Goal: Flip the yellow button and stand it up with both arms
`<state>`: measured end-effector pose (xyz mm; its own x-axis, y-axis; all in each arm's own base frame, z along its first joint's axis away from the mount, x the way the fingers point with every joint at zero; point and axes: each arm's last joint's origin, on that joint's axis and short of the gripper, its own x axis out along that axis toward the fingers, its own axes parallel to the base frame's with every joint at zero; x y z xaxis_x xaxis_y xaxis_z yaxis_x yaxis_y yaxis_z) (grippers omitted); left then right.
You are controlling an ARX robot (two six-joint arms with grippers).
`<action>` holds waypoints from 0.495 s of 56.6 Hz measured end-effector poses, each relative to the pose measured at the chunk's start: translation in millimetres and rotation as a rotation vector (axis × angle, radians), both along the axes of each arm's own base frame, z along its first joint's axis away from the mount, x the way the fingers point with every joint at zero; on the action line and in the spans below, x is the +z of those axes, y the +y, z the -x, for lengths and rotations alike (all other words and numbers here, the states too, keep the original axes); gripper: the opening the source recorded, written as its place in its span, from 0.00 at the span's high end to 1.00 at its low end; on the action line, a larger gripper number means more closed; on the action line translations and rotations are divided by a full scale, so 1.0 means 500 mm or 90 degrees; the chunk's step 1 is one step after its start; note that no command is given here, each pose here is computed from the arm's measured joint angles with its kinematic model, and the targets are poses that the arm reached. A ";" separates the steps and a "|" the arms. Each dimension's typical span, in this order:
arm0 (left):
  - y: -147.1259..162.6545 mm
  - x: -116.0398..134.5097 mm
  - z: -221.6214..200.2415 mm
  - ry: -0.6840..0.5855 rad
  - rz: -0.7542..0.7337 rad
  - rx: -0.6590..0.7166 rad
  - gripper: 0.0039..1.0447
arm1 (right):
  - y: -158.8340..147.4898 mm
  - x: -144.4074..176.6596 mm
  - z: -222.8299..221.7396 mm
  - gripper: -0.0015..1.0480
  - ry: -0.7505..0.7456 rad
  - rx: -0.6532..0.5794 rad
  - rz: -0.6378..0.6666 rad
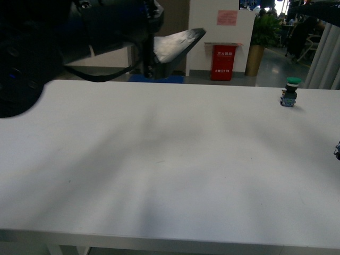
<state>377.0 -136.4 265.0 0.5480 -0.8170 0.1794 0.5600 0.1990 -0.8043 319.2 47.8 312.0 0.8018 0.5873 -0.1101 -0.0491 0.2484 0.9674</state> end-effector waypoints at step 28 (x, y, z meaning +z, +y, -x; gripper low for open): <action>0.225 -0.075 0.253 -0.177 -0.847 0.457 0.07 | -0.004 0.001 0.019 0.68 -0.013 -0.004 0.003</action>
